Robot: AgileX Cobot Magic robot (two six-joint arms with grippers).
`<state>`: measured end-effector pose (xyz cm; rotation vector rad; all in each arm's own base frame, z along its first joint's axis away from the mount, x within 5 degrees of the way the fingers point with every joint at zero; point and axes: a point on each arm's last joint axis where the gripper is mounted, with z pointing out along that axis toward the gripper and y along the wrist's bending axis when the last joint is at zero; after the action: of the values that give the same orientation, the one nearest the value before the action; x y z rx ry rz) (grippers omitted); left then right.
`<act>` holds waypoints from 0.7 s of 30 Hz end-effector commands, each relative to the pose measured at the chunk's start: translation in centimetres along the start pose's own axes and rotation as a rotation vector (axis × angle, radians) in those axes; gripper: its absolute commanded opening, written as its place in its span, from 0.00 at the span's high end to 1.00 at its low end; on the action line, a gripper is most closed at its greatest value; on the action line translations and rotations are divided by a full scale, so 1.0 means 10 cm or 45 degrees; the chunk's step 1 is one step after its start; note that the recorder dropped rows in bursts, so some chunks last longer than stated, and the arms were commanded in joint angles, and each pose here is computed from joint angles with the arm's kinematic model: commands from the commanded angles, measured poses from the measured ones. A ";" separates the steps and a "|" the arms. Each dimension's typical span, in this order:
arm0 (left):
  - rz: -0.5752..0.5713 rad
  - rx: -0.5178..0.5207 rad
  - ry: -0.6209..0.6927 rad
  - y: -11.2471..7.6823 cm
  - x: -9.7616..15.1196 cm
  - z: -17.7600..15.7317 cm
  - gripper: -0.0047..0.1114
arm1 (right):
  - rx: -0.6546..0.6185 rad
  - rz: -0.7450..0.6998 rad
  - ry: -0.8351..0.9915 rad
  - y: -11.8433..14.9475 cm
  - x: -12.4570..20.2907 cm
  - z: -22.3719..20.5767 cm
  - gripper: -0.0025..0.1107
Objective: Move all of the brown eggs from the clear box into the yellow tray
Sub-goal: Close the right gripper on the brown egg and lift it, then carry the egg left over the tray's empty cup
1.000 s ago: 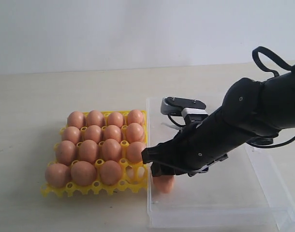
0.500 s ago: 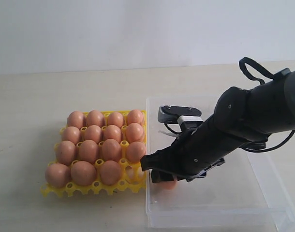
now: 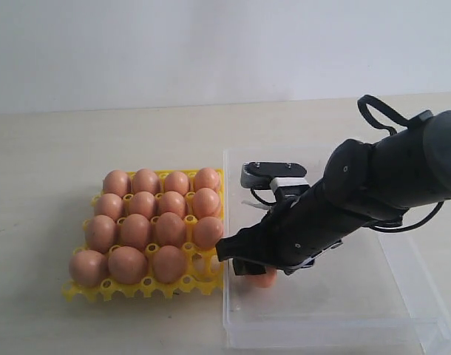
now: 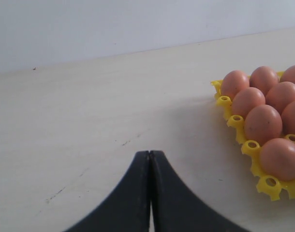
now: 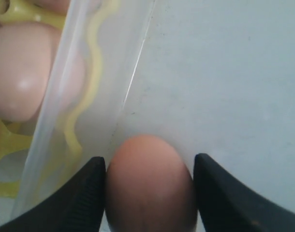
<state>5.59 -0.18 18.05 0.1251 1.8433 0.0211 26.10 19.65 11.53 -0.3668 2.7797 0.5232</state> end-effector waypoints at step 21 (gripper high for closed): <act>-0.007 0.005 -0.017 0.00 -0.02 0.00 0.96 | 0.021 -0.008 -0.599 0.17 -0.22 -0.62 0.98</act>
<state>5.59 -0.18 18.05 0.1251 1.8433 0.0211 26.77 19.13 15.79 -0.3051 2.4684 0.4708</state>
